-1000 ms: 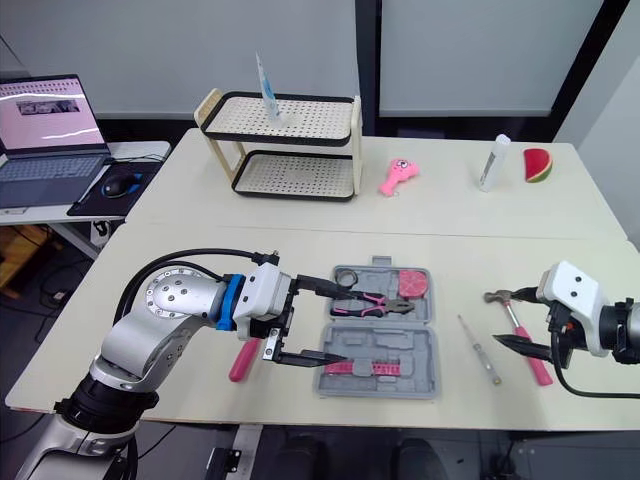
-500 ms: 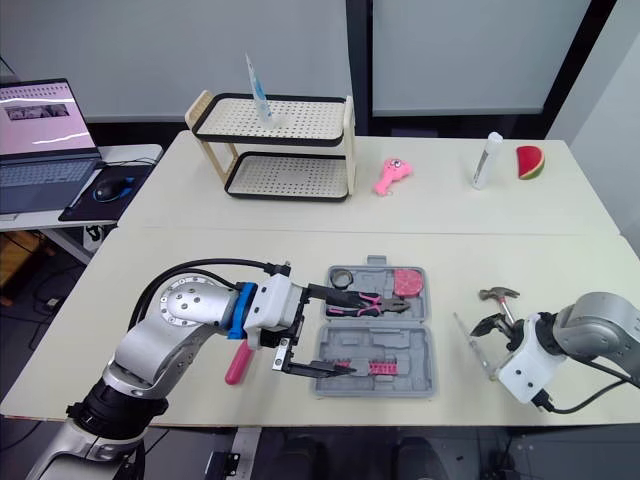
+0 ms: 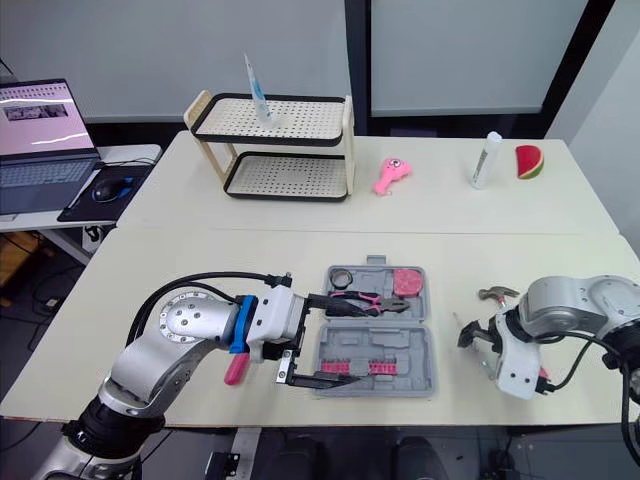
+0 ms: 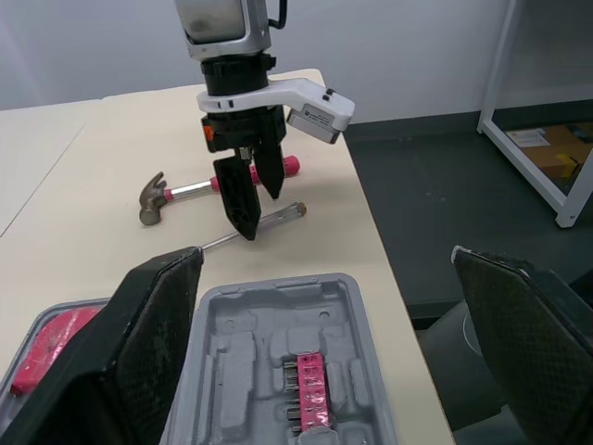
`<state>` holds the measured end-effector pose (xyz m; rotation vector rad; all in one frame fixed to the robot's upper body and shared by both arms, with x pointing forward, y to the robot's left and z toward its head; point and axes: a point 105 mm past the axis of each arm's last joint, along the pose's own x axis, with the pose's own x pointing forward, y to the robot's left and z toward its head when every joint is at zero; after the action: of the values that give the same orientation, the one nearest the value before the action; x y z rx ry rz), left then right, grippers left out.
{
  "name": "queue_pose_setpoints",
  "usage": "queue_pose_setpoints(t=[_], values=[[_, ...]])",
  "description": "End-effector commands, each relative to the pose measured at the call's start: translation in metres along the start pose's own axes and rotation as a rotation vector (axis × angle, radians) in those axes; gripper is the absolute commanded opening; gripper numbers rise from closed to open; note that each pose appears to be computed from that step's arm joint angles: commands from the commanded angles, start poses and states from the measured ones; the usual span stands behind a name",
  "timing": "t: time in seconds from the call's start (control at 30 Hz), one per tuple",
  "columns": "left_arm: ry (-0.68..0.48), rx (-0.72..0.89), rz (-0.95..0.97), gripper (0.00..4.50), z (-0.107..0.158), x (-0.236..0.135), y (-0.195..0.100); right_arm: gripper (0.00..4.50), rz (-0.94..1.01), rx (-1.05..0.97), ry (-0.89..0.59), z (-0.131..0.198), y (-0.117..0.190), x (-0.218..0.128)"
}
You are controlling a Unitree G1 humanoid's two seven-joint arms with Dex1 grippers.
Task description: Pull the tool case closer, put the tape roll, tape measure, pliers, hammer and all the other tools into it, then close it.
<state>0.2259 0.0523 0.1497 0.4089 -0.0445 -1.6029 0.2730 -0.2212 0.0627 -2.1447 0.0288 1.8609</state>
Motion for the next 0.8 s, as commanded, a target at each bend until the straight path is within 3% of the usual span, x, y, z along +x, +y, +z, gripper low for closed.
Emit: queue_pose_setpoints(t=[0.03, 0.13, 0.27, 0.33, 0.8], values=[[-0.006, 0.024, -0.011, 4.50, 0.007, 0.002, -0.006, 4.48, 0.025, -0.024, 0.011, -0.002, -0.006, 0.002], [-0.002, 0.017, -0.007, 4.50, 0.005, 0.002, -0.007, 3.91, 0.050, -0.008, 0.019, -0.007, -0.007, 0.007], [0.015, -0.001, 0.000, 4.50, -0.003, 0.001, -0.009, 2.63, 0.066, 0.016, 0.034, -0.015, -0.008, 0.012], [0.019, -0.007, 0.001, 4.50, -0.008, 0.001, -0.010, 2.20, 0.077, 0.022, 0.038, -0.016, -0.007, 0.013], [0.015, -0.003, -0.001, 4.50, -0.038, 0.003, -0.014, 0.64, 0.079, 0.060, 0.008, -0.006, 0.002, 0.019]])
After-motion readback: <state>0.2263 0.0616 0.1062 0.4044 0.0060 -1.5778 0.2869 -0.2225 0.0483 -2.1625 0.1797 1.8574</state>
